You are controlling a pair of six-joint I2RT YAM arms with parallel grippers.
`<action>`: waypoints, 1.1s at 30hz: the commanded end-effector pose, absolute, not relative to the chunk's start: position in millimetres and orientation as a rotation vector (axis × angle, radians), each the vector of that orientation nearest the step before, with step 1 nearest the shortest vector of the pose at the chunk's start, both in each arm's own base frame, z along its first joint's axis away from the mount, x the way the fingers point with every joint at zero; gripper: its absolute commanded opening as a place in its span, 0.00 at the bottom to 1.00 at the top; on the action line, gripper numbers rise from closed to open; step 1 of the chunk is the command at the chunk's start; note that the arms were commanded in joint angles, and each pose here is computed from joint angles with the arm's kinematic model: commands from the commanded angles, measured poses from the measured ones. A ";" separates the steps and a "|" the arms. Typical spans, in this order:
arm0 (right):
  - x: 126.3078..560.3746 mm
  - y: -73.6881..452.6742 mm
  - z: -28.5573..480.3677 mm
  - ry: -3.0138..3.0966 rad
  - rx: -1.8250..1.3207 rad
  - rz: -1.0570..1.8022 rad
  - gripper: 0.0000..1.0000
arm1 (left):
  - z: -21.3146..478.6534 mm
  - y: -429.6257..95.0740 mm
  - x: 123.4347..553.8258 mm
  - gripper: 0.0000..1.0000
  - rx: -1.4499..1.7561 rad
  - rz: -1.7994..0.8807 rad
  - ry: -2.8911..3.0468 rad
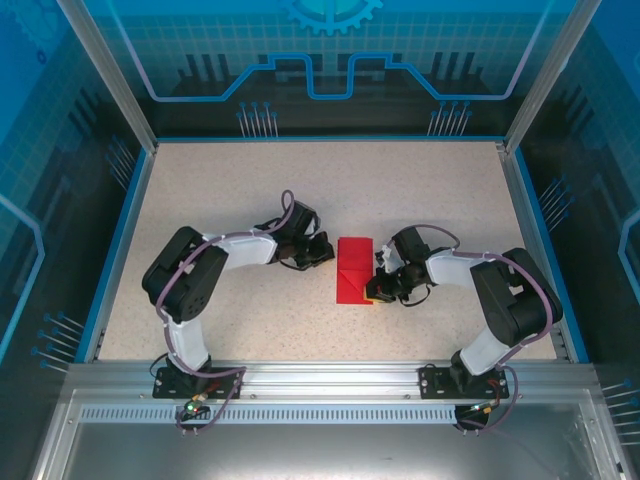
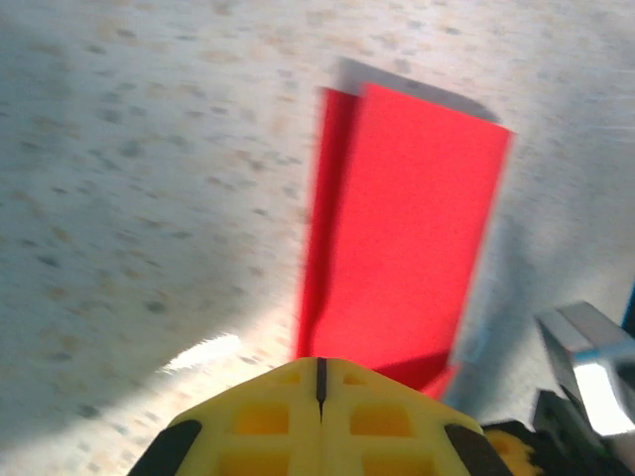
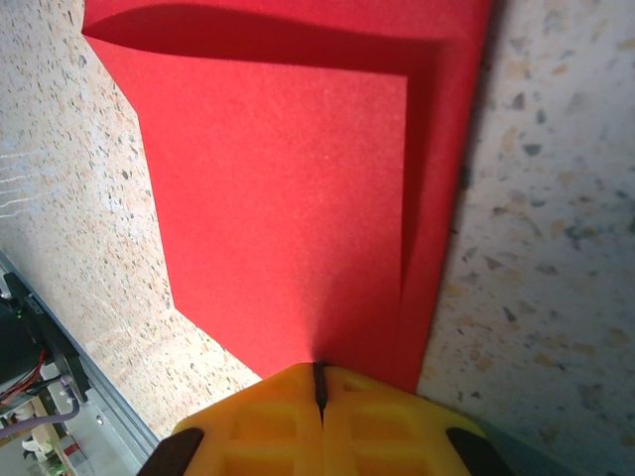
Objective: Fold a paper plane with a square sheet of paper (pick it up from the middle)
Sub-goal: Fold the triangle a second time at the center of the table.
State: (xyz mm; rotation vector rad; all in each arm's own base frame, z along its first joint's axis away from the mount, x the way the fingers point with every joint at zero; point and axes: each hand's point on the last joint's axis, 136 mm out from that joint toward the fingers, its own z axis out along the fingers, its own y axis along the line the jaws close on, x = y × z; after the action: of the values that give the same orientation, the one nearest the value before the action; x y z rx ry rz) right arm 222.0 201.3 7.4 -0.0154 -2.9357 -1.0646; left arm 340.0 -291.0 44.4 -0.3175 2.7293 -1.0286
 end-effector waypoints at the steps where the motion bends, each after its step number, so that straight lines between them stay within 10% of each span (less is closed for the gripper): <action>1: 194.9 173.9 -19.0 -2.902 -0.104 -0.844 0.03 | 71.4 -316.2 327.2 0.00 -0.180 -1.086 2.711; 33: 234.0 226.5 10.3 -2.887 0.066 -0.968 0.11 | -3.1 -325.4 296.4 0.00 -0.175 -0.942 2.931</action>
State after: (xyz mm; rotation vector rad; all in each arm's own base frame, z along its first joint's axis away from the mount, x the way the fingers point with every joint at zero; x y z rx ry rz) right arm 243.8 227.2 20.4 0.0706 -2.9210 -1.0303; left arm 303.8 -334.3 15.5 -0.1690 2.8597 -1.0319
